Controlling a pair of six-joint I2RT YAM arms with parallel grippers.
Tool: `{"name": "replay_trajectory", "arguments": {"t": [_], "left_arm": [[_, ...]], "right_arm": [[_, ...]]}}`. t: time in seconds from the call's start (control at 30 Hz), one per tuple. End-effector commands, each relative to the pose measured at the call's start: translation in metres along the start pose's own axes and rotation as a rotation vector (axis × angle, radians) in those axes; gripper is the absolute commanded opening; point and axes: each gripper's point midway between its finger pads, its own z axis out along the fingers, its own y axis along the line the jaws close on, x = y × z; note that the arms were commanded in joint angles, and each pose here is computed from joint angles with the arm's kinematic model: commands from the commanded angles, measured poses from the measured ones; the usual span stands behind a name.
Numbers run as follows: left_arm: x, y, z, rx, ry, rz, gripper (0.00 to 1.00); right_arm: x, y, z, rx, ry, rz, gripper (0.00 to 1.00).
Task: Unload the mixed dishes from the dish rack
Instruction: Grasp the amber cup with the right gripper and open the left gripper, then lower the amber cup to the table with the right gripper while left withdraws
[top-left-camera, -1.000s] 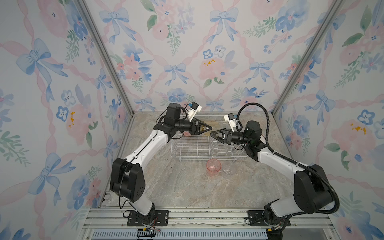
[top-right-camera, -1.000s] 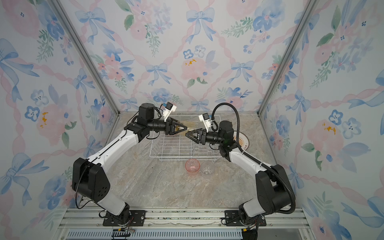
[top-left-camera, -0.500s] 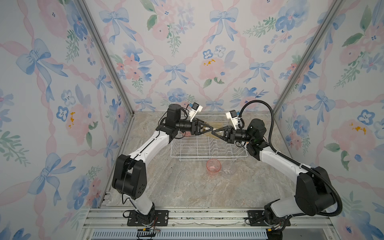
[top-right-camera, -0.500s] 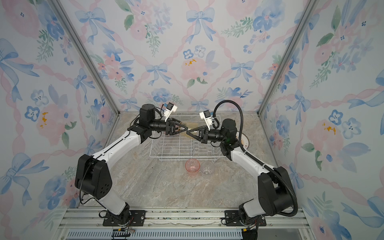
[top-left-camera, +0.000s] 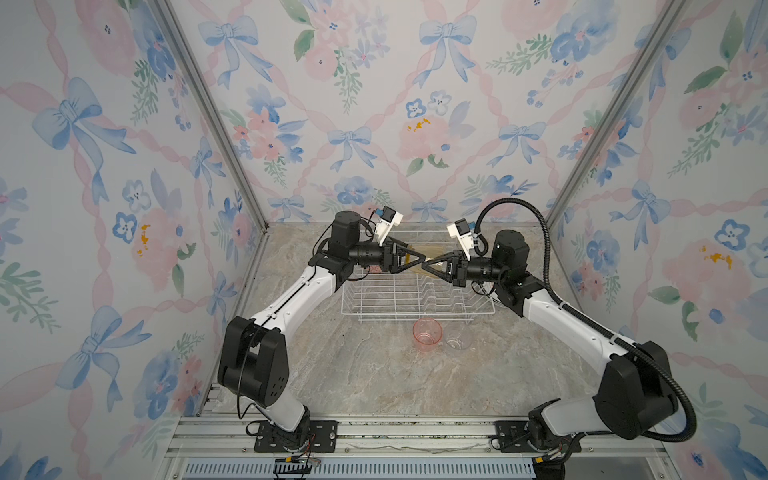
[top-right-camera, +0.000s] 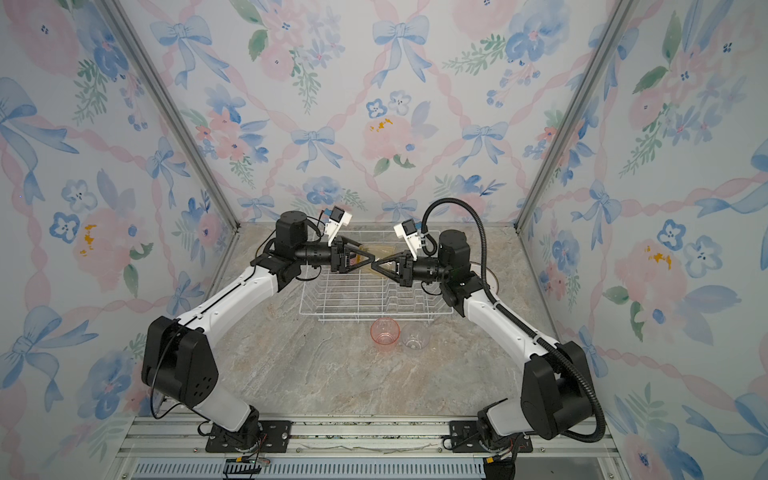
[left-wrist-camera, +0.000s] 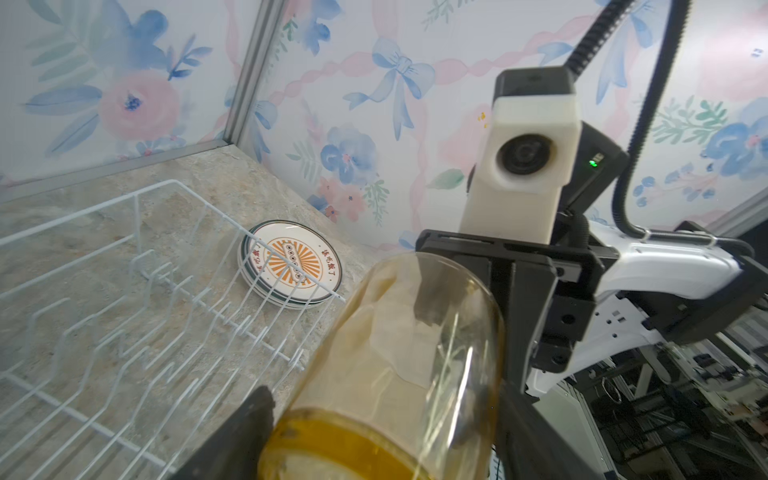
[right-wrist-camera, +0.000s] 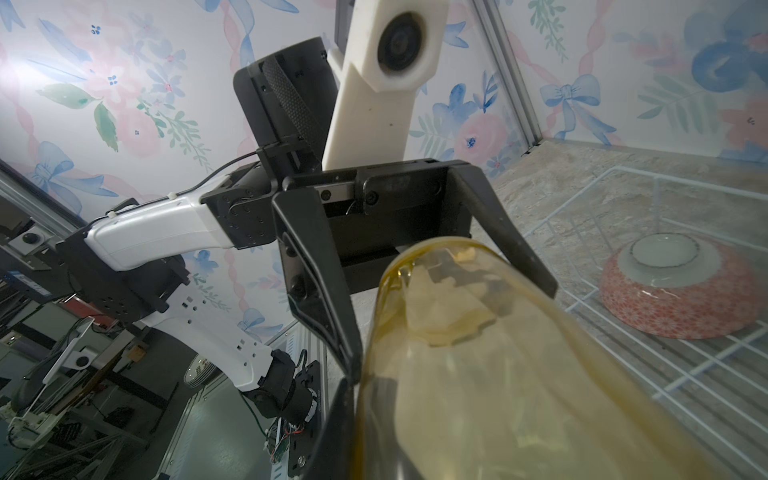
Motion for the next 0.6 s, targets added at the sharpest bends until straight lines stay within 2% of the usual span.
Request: {"name": "replay_trajectory", "arguments": {"t": [0.0, 0.13, 0.23, 0.47, 0.57], "left_arm": [[-0.006, 0.011, -0.013, -0.169, -0.031, 0.047, 0.87], [-0.005, 0.007, -0.022, -0.201, -0.044, 0.052, 0.92], [-0.005, 0.011, -0.034, -0.296, -0.062, 0.055, 0.92], [0.014, 0.056, -0.103, -0.784, -0.08, 0.043, 0.93], [0.023, 0.069, -0.128, -0.902, -0.073, 0.016, 0.93]], "right_arm": [[0.004, -0.01, -0.004, 0.154, 0.045, -0.05, 0.0], [0.011, -0.009, -0.002, 0.202, 0.091, -0.075, 0.0], [0.023, -0.01, -0.001, 0.265, 0.158, -0.105, 0.0], [0.069, 0.004, 0.007, 0.431, 0.432, -0.273, 0.0], [0.091, 0.016, 0.013, 0.46, 0.574, -0.363, 0.0]]}}
